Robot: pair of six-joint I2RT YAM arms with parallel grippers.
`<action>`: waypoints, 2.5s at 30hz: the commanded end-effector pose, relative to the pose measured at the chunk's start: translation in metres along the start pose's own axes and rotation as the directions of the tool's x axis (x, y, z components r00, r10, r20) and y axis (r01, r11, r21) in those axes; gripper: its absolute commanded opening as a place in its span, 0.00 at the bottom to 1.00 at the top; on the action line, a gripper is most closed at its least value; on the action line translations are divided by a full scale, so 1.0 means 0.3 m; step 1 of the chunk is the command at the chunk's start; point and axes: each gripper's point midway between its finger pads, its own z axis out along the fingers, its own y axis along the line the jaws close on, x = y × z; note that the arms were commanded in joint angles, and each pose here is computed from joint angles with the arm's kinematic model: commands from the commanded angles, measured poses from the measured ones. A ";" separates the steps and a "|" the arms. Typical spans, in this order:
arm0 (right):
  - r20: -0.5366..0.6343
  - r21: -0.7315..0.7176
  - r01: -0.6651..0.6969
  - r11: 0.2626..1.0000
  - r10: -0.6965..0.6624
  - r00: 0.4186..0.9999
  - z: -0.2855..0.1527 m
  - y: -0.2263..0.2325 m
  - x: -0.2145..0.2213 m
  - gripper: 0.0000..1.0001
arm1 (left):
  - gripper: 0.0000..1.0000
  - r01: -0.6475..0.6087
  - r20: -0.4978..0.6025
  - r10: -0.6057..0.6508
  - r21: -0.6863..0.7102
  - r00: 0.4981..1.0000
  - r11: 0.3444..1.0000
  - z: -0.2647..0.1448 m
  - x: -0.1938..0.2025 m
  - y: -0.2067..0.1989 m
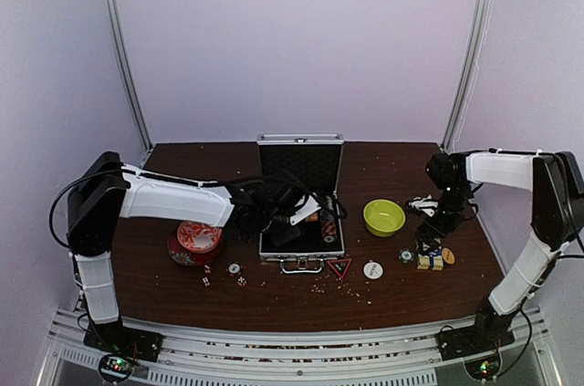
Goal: Pack up texas hold em set
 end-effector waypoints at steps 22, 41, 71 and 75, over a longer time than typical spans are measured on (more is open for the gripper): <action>-0.006 -0.112 0.163 0.980 -0.164 0.986 0.066 0.170 -0.005 1.00 | 0.54 0.058 0.082 -0.062 0.044 0.995 0.997 -0.058 -0.059 -0.047; 0.046 -0.157 0.086 0.984 -0.080 0.996 0.077 0.211 -0.109 1.00 | 0.54 0.039 0.113 -0.054 0.129 0.992 0.991 -0.067 -0.079 -0.098; -0.096 0.093 0.147 0.985 -0.138 0.986 0.067 0.143 0.035 0.96 | 0.54 0.028 0.087 -0.037 0.104 0.996 0.994 -0.058 -0.067 -0.088; -0.097 0.073 0.136 0.988 -0.129 0.987 0.083 0.149 0.031 0.94 | 0.54 0.028 0.080 -0.037 0.106 0.996 0.994 -0.056 -0.057 -0.093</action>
